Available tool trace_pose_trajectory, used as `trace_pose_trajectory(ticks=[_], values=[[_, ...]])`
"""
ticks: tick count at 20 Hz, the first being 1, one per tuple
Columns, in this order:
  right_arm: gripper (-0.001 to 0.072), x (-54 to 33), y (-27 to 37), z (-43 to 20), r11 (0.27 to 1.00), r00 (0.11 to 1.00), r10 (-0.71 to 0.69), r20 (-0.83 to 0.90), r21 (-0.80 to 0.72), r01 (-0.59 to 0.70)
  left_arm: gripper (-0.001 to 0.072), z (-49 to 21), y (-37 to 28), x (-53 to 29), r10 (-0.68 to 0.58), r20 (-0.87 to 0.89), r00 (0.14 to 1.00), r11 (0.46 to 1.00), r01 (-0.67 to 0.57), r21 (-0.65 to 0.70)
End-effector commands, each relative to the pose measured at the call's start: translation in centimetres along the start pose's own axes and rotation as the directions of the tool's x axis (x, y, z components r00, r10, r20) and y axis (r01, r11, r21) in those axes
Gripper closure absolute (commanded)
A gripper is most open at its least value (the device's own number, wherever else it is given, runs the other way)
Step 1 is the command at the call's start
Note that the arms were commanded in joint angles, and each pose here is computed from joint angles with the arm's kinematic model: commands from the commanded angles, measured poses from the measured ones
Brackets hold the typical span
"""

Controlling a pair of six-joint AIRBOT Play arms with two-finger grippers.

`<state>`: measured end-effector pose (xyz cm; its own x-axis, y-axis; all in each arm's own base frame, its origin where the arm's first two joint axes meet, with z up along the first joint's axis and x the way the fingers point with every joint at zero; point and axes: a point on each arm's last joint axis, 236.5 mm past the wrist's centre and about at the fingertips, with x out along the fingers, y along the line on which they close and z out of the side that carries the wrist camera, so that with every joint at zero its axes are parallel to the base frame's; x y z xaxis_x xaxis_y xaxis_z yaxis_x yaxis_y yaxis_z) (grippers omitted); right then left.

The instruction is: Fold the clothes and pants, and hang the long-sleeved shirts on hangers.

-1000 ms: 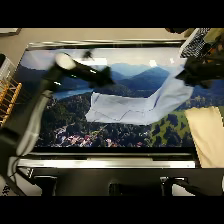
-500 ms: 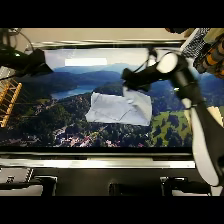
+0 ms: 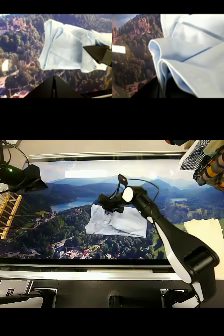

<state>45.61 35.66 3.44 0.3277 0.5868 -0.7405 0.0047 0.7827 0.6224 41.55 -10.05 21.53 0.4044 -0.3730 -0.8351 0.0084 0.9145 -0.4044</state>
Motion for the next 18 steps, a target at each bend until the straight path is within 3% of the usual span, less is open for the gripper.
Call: trace_pose_trajectory(ticks=[1,3,5,7,8,9,10,14,18], values=[[0.0671,2.3,0.1,-1.1,1.000,1.000,0.010,-0.019,0.014,-0.010,0.0695,-0.1,0.1,0.1,0.002,-0.004,1.000,1.000,-0.002,0.006],[0.0650,2.8,-0.3,-1.2,1.000,1.000,0.004,-0.028,0.020,-0.003,0.0695,-0.1,0.1,0.1,0.002,-0.004,1.000,1.000,-0.002,0.006],[0.0453,3.2,-0.4,-1.4,0.999,0.999,0.008,-0.036,0.032,-0.006,0.0695,-0.1,0.1,0.1,0.002,-0.004,1.000,1.000,-0.002,0.006],[0.0398,3.0,0.8,-2.0,0.998,0.997,0.053,-0.062,0.035,-0.051,0.0695,-0.1,0.1,0.1,0.003,-0.004,1.000,1.000,-0.003,0.006],[0.0296,2.5,1.7,-2.4,0.996,0.993,0.089,-0.080,0.024,-0.087,0.0695,-0.1,0.1,0.1,0.003,-0.004,1.000,1.000,-0.003,0.006],[0.0147,1.5,2.5,-2.2,0.993,0.990,0.115,-0.081,0.005,-0.115,0.0695,-0.1,0.1,0.1,0.002,-0.003,1.000,1.000,-0.002,0.006],[0.0069,0.2,3.0,-1.8,0.991,0.989,0.130,-0.075,-0.013,-0.131,0.0695,-0.1,0.1,0.1,0.003,-0.004,1.000,1.000,-0.003,0.005],[0.0048,-9.5,-0.3,3.5,0.992,0.993,0.114,0.000,-0.045,-0.114,0.0695,-0.1,0.1,0.1,0.003,-0.004,1.000,1.000,-0.003,0.006],[0.0045,-19.8,-13.4,9.0,0.999,0.997,-0.039,0.070,0.040,0.037,0.0695,-0.1,0.1,0.1,0.003,-0.004,1.000,1.000,-0.003,0.006]])
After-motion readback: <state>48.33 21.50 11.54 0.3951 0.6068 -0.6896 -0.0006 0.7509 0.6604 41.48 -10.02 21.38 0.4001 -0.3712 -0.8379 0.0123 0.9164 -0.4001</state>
